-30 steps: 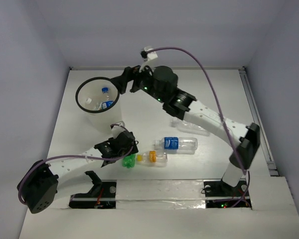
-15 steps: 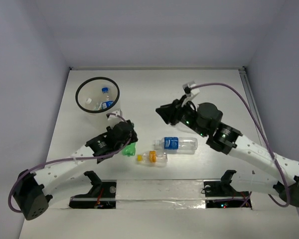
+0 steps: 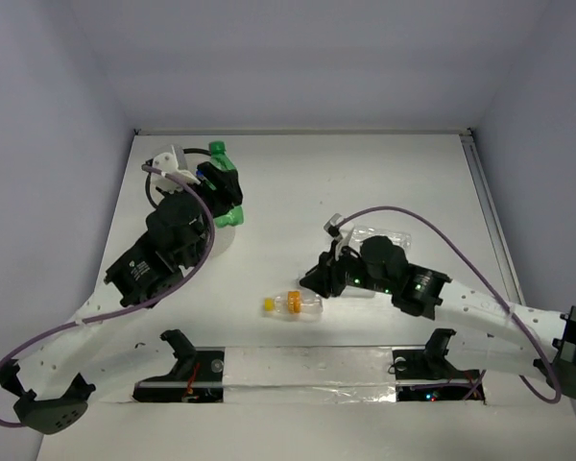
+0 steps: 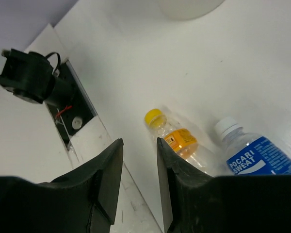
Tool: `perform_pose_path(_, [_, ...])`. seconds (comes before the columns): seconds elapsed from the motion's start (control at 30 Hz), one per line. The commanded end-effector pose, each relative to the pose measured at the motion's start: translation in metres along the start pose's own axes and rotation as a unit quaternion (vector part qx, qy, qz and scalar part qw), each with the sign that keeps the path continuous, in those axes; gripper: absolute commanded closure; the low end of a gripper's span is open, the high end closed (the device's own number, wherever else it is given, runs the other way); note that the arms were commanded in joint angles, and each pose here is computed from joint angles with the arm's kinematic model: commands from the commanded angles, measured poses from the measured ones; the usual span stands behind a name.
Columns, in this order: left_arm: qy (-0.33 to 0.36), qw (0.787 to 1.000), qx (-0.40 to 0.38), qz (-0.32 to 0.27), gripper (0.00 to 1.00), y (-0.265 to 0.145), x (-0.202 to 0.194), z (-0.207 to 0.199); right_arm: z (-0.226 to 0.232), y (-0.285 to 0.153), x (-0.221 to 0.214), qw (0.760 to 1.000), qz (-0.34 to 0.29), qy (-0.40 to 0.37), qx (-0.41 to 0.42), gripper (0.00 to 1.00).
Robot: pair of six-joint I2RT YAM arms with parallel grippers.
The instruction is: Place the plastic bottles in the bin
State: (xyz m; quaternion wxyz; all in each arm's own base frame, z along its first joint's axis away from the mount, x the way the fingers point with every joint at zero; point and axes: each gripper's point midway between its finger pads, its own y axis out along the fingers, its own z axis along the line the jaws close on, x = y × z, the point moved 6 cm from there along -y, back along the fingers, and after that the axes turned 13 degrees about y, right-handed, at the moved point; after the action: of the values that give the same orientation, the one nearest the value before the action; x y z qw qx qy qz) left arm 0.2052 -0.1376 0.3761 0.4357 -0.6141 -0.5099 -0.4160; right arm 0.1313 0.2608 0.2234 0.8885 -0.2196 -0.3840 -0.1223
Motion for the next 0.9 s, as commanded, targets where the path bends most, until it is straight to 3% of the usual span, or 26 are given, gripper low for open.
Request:
perform_pose_path(0.0, [0.034,0.991,0.095,-0.085,0.58,0.012,0.038,0.012,0.01,0.013,0.002,1.0,-0.004,-0.017,0.018,0.6])
perform_pose_path(0.1, [0.068,0.978,0.171,-0.104,0.58,0.035,0.045,0.031,0.0,0.025,-0.009,0.999,0.033,-0.03,-0.01,0.53])
perform_pose_path(0.2, [0.053,0.98,0.168,-0.096,0.58,0.058,0.042,0.044,-0.005,0.035,-0.017,0.996,0.068,-0.05,-0.032,0.39])
perform_pose_path(0.27, [0.033,0.978,0.176,-0.106,0.58,0.071,0.046,0.061,-0.011,0.043,-0.031,0.99,0.11,-0.069,-0.054,0.32])
perform_pose_path(0.43, [0.046,0.972,0.211,-0.088,0.58,0.095,0.039,0.081,-0.007,0.058,-0.034,0.984,0.138,-0.095,-0.067,0.18])
perform_pose_path(0.57, [0.061,0.969,0.228,-0.077,0.58,0.108,0.028,0.088,-0.02,0.065,-0.04,0.976,0.16,-0.092,-0.115,0.16])
perform_pose_path(0.73, [0.088,0.959,0.264,-0.052,0.45,0.122,0.005,0.104,-0.025,0.066,-0.058,0.964,0.212,-0.092,-0.134,0.13])
perform_pose_path(0.8, [0.096,0.957,0.272,-0.041,0.3,0.127,-0.001,0.108,-0.027,0.068,-0.062,0.959,0.223,-0.098,-0.145,0.12])
perform_pose_path(0.87, [0.099,0.957,0.27,-0.034,0.22,0.129,-0.003,0.107,-0.031,0.069,-0.068,0.955,0.236,-0.099,-0.149,0.1])
